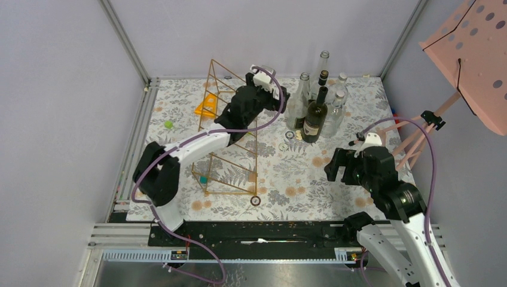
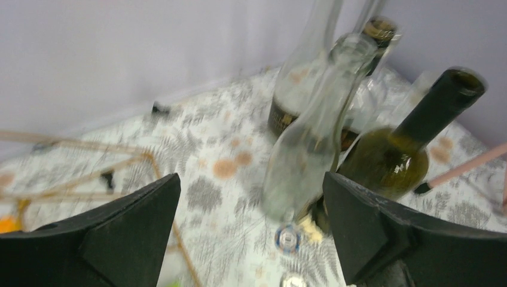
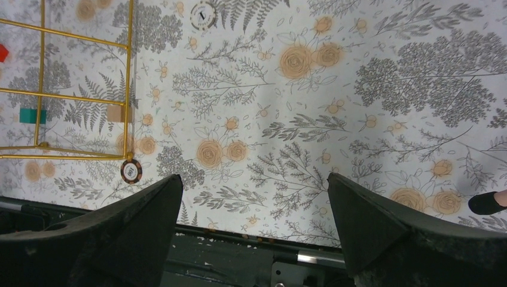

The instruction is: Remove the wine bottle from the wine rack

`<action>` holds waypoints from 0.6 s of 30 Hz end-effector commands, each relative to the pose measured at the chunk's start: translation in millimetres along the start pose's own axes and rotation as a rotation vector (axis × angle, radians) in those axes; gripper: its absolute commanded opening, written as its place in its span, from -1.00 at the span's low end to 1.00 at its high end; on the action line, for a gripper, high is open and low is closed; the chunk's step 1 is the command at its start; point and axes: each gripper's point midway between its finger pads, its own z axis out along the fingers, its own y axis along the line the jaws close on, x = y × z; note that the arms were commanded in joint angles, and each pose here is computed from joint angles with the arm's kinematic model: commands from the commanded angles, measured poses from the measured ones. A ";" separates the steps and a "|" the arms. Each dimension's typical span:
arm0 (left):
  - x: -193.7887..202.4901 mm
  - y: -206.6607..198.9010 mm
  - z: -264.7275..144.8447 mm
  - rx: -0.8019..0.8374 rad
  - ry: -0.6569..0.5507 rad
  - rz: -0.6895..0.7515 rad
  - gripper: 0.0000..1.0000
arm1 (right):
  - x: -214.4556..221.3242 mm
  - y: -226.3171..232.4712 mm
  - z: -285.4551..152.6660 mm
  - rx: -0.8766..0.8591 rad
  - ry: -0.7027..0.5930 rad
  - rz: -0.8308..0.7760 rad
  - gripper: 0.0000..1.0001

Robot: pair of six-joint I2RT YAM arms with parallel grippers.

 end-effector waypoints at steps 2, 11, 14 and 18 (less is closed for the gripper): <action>30.2 33.6 -52.8 -0.221 0.348 -0.030 0.98 | 5.5 11.1 10.0 0.013 0.191 0.013 0.99; 53.4 66.1 -130.7 -0.418 0.477 -0.088 0.98 | -15.2 -18.4 18.6 0.232 0.197 -0.025 0.99; 51.7 71.3 -154.2 -0.444 0.478 -0.112 0.98 | -23.8 -18.7 21.4 0.223 0.120 -0.017 0.99; 40.6 79.9 -183.2 -0.478 0.421 -0.144 0.98 | -38.8 -9.3 19.3 0.160 -0.009 0.036 0.99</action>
